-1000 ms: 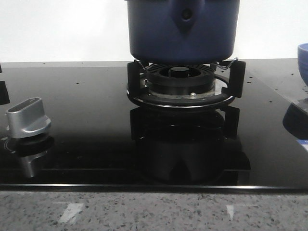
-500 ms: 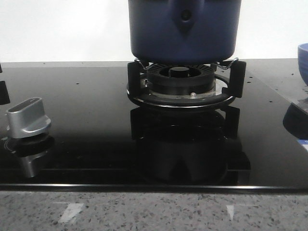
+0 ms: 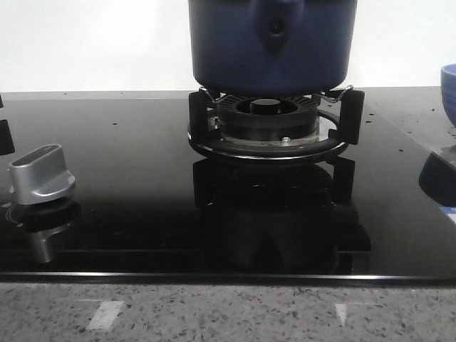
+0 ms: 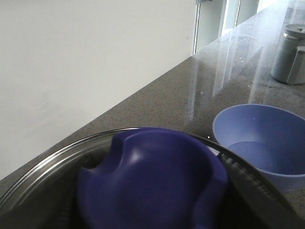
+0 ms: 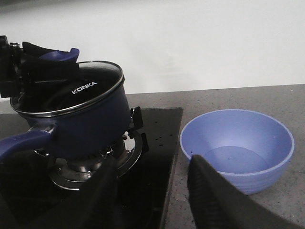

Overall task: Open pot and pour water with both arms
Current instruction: 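Lift the glass lid off the saucepan with the left gripper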

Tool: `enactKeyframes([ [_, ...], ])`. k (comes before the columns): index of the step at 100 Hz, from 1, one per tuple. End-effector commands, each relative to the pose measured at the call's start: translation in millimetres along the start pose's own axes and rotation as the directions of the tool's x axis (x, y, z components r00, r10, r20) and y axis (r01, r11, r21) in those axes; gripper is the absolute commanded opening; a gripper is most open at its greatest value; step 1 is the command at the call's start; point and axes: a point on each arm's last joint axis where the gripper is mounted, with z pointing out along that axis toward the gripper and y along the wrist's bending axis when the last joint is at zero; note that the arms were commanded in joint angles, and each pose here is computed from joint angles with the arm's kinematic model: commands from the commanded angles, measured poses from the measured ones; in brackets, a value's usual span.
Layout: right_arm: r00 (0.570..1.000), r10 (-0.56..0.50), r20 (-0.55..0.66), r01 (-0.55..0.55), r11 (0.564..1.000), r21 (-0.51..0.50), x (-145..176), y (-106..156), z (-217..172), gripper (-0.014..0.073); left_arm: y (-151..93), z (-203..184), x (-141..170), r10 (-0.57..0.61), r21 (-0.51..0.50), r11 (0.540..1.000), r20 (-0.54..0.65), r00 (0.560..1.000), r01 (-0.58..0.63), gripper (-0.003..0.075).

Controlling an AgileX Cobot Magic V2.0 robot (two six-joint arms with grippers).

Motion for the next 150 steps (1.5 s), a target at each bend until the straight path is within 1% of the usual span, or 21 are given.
enactKeyframes([
  [1,0.997,-0.008,0.073,0.007,1.000,0.019,-15.4,-0.8,1.3,0.0311,-9.7,-21.2,-42.6,-0.029,0.040,0.999,0.148,0.989,0.023,0.0220],
  [16,0.997,-0.008,0.073,0.007,1.000,0.019,-15.4,-0.8,1.3,0.0311,-4.2,-27.9,-47.2,-0.022,0.020,1.000,0.161,0.987,0.019,0.0220],
  [31,0.997,-0.008,0.073,0.007,1.000,0.019,-15.4,-0.8,1.3,0.0311,-4.9,-29.4,-49.1,-0.020,0.020,1.000,0.166,0.986,0.017,0.0220],
  [55,0.997,-0.008,0.073,0.007,1.000,0.019,-15.4,-0.8,1.3,0.0311,-7.6,-39.9,-60.6,-0.005,0.007,1.000,0.193,0.981,0.004,0.0220],
  [75,0.997,-0.008,0.073,0.007,1.000,0.019,-15.4,-0.8,1.3,0.0311,1.4,-52.3,-68.9,0.008,-0.143,0.990,0.177,0.984,0.018,0.0220],
  [95,0.997,-0.008,0.073,0.007,1.000,0.019,-15.4,-0.8,1.3,0.0311,6.6,-63.5,-75.9,0.016,-0.241,0.970,0.171,0.985,0.026,0.0220],
  [110,0.997,-0.008,0.073,0.007,1.000,0.019,-15.4,-0.8,1.3,0.0311,15.5,-69.7,-75.3,0.009,-0.351,0.935,0.142,0.990,0.041,0.0220],
  [124,0.997,-0.008,0.073,0.007,1.000,0.019,-15.4,-0.8,1.3,0.0311,20.8,-75.4,-74.0,0.002,-0.424,0.904,0.120,0.993,0.049,0.0221],
  [140,0.997,-0.007,0.074,0.006,1.000,0.018,-15.4,-0.7,1.3,0.0311,25.6,-82.7,-72.7,-0.008,-0.496,0.866,0.101,0.995,0.057,0.0221],
  [150,0.997,-0.007,0.074,0.006,1.000,0.018,-15.4,-0.7,1.3,0.0311,25.3,-90.0,-70.1,-0.008,-0.514,0.856,0.090,0.996,0.053,0.0221],
])
